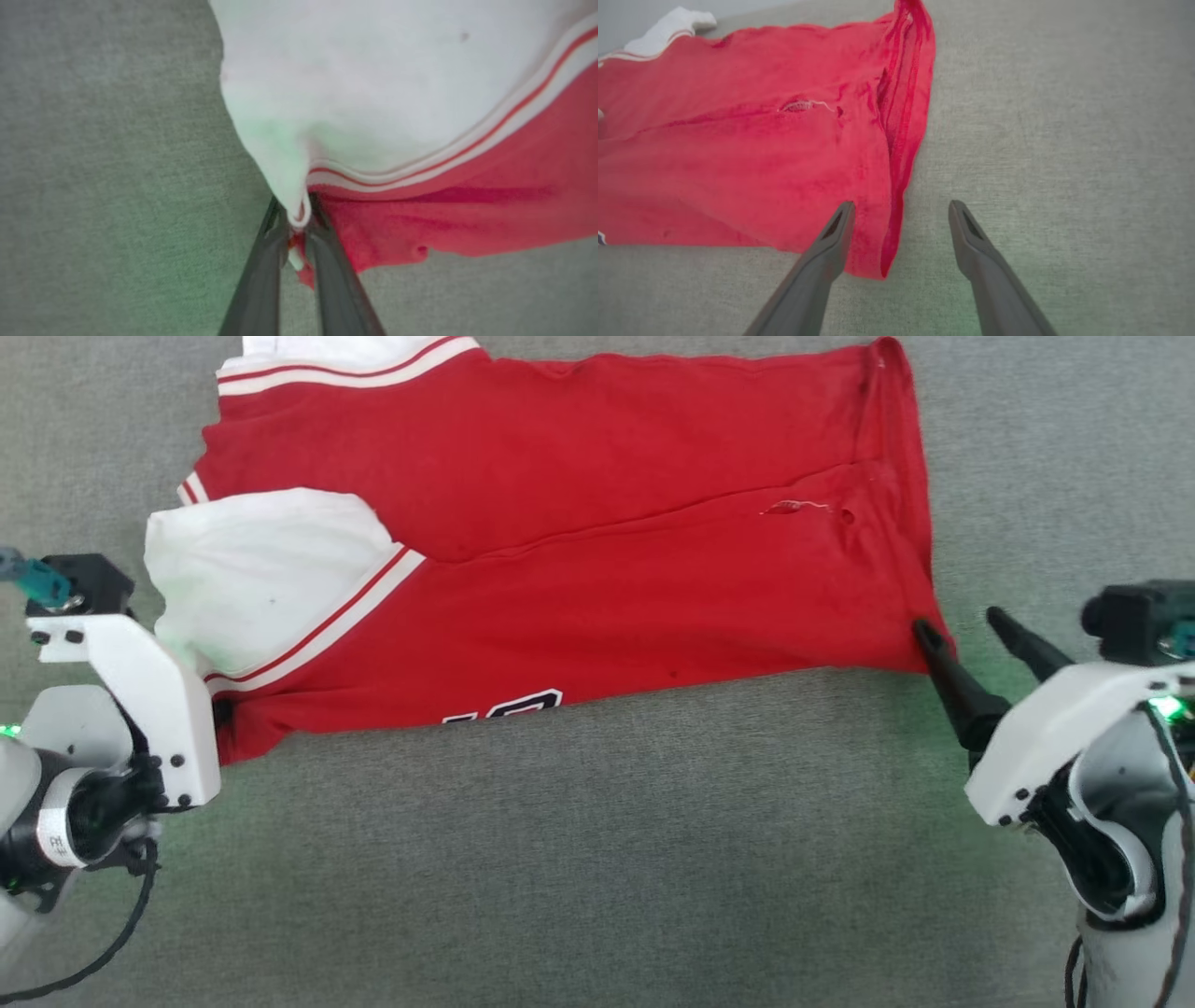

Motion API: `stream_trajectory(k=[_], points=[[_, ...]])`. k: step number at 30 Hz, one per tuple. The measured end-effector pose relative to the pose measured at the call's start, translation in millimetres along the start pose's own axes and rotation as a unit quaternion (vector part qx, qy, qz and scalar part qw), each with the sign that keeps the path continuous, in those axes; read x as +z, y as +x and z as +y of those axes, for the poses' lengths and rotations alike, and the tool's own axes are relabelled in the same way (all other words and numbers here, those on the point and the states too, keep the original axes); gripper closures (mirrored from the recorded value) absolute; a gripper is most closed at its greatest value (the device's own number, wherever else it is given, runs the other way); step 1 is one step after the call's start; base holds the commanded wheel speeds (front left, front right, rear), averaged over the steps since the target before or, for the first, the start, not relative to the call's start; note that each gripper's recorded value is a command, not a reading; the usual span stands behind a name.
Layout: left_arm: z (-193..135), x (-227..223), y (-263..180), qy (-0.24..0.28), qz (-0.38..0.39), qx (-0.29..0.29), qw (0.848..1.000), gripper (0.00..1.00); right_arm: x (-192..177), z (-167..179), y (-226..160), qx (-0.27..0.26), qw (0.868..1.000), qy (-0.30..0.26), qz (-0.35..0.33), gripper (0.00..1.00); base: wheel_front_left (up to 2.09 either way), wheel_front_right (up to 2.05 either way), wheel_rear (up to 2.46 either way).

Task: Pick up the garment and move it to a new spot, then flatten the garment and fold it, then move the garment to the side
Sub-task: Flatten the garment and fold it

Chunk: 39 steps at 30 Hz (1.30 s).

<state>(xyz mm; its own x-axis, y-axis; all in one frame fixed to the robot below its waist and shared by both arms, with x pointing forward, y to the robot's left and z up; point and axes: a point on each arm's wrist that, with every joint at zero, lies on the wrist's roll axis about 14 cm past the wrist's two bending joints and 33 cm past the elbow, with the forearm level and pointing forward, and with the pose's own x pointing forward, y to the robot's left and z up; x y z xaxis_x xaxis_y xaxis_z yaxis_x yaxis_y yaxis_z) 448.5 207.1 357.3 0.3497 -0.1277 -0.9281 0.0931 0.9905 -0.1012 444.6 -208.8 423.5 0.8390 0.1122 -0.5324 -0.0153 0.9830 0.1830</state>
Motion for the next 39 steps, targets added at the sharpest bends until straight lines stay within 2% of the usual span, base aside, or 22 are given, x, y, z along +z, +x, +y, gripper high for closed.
stream_trajectory(k=[3,10,11,12,15,25,33,39], points=[[-3,0,2,0.001,0.0,-0.006,1.0,1.0,-13,4,10,0.008,0.999,-0.006,0.05,0.0,0.0,0.0,0.0],[-7,3,3,0.001,-0.009,-0.014,1.0,1.0,-34,14,40,0.019,0.986,-0.034,0.162,0.0,0.0,0.0,0.0],[-7,2,3,0.0,-0.009,-0.014,1.0,1.0,-38,16,42,0.021,0.983,-0.044,0.179,0.53,0.0,0.0,0.0],[-7,2,3,-0.001,-0.01,-0.015,1.0,1.0,-40,18,44,0.024,0.979,-0.055,0.194,1.0,0.0,0.0,0.0],[-8,2,4,-0.001,-0.013,-0.016,1.0,1.0,-42,23,48,0.033,0.971,-0.077,0.224,1.0,0.0,0.0,0.0],[-7,3,-21,-0.011,-0.025,-0.013,1.0,1.0,-26,19,27,0.048,0.97,-0.064,0.229,1.0,0.0,0.0,0.0],[-10,-21,-64,-0.021,-0.016,-0.01,1.0,1.0,-17,6,-10,0.045,0.968,-0.067,0.239,1.0,0.0,0.0,0.0],[-17,-55,-76,-0.025,0.011,-0.01,1.0,1.0,-31,-5,-28,0.034,0.961,-0.06,0.266,1.0,0.0,0.0,0.0]])
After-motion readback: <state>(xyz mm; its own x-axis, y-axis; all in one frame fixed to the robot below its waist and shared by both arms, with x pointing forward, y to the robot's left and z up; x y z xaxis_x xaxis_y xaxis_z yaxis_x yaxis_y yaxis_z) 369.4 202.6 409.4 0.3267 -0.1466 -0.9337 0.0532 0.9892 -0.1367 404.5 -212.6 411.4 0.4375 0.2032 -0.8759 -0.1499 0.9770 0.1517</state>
